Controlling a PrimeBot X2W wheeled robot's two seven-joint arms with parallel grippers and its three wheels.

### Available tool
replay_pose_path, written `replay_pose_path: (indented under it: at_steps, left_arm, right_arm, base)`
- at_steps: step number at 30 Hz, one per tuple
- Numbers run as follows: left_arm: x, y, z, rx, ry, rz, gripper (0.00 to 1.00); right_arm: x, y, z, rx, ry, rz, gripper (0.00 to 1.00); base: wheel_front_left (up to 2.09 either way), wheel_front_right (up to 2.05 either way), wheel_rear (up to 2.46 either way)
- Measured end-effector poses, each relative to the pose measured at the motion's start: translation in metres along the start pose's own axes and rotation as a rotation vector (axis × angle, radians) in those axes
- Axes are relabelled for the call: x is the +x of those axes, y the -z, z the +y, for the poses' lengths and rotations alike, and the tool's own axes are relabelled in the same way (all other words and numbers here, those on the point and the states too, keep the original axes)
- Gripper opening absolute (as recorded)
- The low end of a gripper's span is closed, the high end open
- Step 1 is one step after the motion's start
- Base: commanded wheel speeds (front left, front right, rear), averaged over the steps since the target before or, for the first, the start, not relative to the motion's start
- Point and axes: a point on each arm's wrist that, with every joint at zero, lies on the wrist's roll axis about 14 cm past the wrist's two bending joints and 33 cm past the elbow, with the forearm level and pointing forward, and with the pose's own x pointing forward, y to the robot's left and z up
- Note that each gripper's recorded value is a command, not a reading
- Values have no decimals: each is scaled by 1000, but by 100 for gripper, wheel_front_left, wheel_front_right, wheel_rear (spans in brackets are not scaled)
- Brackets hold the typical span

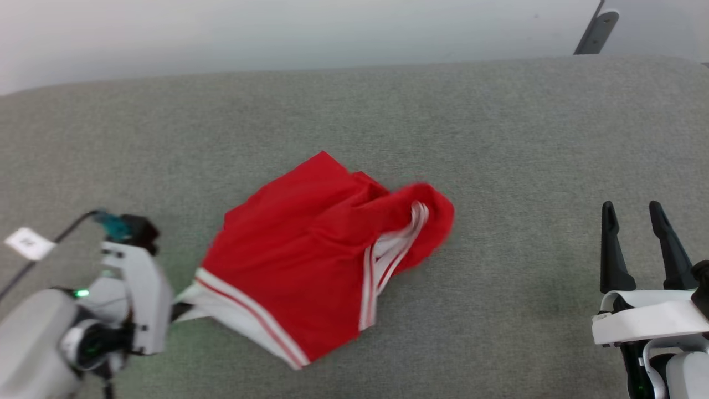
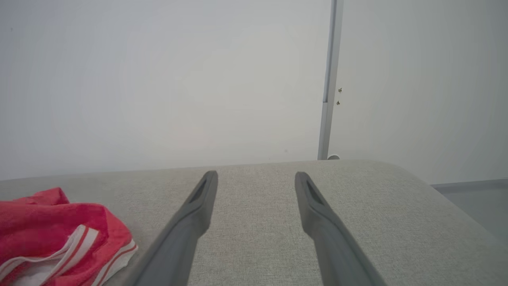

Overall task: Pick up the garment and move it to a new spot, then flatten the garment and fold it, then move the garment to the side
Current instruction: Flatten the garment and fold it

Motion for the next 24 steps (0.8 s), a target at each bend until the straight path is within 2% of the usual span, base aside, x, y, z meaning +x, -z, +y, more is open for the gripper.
replay_pose_path:
  at_steps: [12,16,21,22,24]
  left_arm:
    - [-60,24,100,-39,-356,51,0]
    - [-61,31,113,-63,-398,63,0]
    - [-47,36,111,-105,-375,51,0]
    - [-45,36,110,-111,-371,41,16]
    - [-42,35,109,-133,-361,20,38]
  right_arm:
    - [2,4,7,-4,-27,10,100]
    - [3,3,8,-7,-34,9,100]
    - [3,5,9,-7,-37,15,100]
    - [3,6,10,-7,-38,17,100]
    - [3,7,11,-8,-44,22,100]
  base:
    - [0,0,0]
    - [0,0,0]
    - [0,0,0]
    - [0,0,0]
    - [0,0,0]
